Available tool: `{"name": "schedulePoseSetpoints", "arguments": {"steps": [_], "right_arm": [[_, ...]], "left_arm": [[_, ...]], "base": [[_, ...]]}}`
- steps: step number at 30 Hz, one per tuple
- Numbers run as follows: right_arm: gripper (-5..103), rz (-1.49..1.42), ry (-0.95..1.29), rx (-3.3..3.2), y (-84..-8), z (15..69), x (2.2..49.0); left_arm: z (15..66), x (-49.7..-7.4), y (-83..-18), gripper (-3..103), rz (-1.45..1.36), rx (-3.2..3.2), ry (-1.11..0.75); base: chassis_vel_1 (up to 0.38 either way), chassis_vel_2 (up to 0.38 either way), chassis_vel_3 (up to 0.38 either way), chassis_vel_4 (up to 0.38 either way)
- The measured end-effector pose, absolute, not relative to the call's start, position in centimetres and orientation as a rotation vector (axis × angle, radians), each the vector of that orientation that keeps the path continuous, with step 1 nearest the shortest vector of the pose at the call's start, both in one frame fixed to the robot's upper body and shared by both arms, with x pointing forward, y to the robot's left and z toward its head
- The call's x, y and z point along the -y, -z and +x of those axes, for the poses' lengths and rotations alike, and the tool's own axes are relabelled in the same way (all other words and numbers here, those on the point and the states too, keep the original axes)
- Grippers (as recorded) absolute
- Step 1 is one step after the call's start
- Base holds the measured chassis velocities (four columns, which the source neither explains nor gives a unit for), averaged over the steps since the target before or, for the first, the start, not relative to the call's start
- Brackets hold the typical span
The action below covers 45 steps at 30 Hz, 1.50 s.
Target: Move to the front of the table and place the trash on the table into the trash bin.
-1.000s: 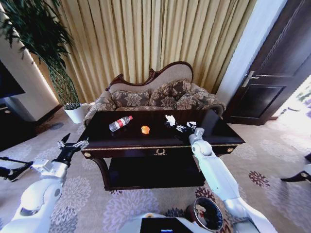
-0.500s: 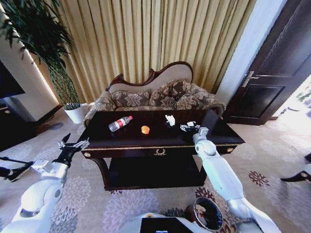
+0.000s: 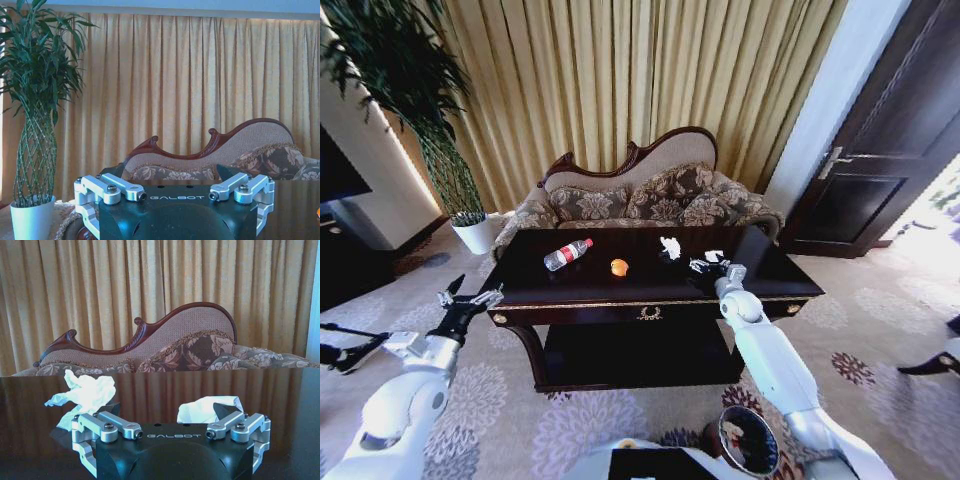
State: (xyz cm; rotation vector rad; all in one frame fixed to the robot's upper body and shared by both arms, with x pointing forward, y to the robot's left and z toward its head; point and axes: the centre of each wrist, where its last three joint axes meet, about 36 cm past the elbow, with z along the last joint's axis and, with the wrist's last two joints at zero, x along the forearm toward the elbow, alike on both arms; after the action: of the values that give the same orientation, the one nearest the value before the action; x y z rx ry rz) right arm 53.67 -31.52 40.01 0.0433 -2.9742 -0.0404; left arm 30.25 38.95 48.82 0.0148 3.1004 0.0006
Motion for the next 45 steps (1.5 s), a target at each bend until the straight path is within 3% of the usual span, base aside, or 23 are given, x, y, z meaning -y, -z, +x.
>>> {"name": "schedulePoseSetpoints", "arguments": {"steps": [4,6,17,18,21,28,31,35,45], "right_arm": [[103,0.043,0.030,2.969,-39.7,53.5,31.3],[100,0.044,0.027,2.967,-39.6,53.4,31.3],[57,0.041,0.031,2.966,-39.3,52.9,31.1],[57,0.041,0.031,2.966,-39.3,52.9,31.1],[40,0.041,0.033,2.967,-39.3,52.9,31.1],[20,0.041,0.034,2.968,-39.4,52.9,31.0],[18,0.042,0.035,2.968,-39.4,52.9,31.0],[2,0.045,0.038,2.970,-39.4,52.9,30.8],[0,0.048,0.043,2.981,-39.8,52.3,30.9]], "left_arm": [[30.2,-38.9,-48.8,100,0.014,-3.099,0.004],[30.2,-38.9,-48.7,100,0.014,-3.099,0.004],[29.9,-38.8,-48.7,100,0.018,-3.094,0.005],[29.9,-38.8,-48.7,100,0.018,-3.094,0.005],[29.8,-38.7,-48.7,100,0.028,-3.093,0.007],[29.5,-38.8,-48.6,100,0.027,-3.089,0.004],[29.5,-38.8,-48.6,100,0.026,-3.087,0.003],[29.4,-38.7,-48.7,100,0.026,-3.084,0.001],[29.4,-38.7,-48.8,100,0.031,-3.080,-0.003]], "base": [[0.000,0.000,0.000,0.000],[0.000,0.000,0.000,0.000],[0.000,0.000,0.000,0.000],[0.000,0.000,0.000,0.000],[0.000,0.000,0.000,0.000],[0.000,0.000,0.000,0.000],[0.000,0.000,0.000,0.000],[0.000,0.000,0.000,0.000],[0.000,0.000,0.000,0.000]]}}
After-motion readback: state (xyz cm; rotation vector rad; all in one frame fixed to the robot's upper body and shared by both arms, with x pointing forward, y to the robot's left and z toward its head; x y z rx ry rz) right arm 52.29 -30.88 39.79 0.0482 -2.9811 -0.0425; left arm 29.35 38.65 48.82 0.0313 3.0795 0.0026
